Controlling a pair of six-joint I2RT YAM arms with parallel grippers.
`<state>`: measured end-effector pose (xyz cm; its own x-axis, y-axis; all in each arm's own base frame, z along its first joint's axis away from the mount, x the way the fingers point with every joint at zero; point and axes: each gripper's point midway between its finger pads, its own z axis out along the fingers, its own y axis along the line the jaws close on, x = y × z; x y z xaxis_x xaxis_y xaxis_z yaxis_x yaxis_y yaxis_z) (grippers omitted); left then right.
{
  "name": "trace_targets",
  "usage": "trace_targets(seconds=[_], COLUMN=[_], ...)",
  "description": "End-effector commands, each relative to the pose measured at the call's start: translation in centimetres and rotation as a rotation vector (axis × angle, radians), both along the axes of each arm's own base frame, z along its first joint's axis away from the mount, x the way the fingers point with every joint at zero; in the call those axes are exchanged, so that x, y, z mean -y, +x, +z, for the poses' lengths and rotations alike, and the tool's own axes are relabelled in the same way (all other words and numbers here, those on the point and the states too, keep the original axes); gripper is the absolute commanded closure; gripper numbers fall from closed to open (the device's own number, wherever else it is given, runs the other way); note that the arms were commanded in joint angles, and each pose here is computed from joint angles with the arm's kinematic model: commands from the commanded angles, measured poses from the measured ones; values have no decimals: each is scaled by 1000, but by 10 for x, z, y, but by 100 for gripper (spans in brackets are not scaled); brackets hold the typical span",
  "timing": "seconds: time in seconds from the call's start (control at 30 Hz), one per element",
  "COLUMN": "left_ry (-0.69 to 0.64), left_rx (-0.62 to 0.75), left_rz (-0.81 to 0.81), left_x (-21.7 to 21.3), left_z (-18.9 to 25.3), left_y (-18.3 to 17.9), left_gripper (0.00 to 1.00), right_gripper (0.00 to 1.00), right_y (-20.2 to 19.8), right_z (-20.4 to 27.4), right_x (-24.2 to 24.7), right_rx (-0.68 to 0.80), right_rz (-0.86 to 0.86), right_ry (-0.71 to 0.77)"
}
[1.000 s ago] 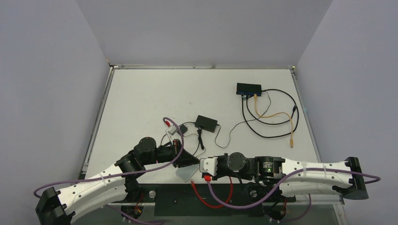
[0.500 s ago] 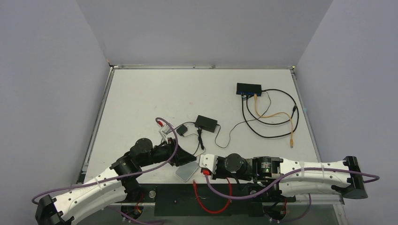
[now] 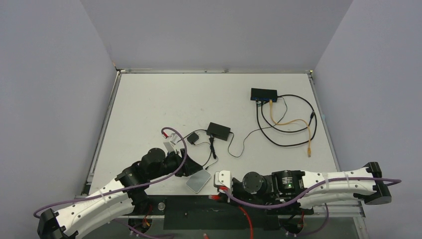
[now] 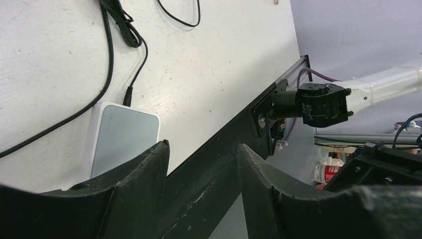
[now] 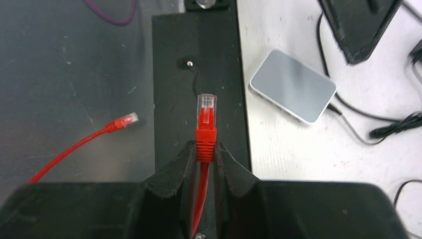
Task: Insert the plug into the switch port
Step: Insert the connector into the switch port.
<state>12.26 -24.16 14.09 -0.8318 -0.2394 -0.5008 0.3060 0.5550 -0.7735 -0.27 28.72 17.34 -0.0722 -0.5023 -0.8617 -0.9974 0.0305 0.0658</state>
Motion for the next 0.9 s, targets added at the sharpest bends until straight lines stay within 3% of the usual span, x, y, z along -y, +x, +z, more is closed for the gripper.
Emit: trace_targets(seconds=[0.0, 0.13, 0.3, 0.53, 0.87], left_ry=[18, 59, 136, 213, 217], left_rx=[18, -10, -62, -124, -177], left_rz=[58, 102, 176, 224, 199], left_x=[-7, -15, -28, -39, -37], left_z=[-2, -17, -38, -63, -85], left_y=[9, 12, 16, 15, 6], left_gripper=[50, 49, 49, 49, 49], right_gripper=[100, 100, 100, 100, 100], right_y=[6, 18, 36, 46, 50], right_z=[-27, -47, -80, -105, -120], right_x=[-11, -18, -21, -33, -53], right_rx=[-65, -61, 1, 63, 75], right_rz=[-115, -211, -333, -397, -422], right_ry=[-41, -58, -186, -273, -294])
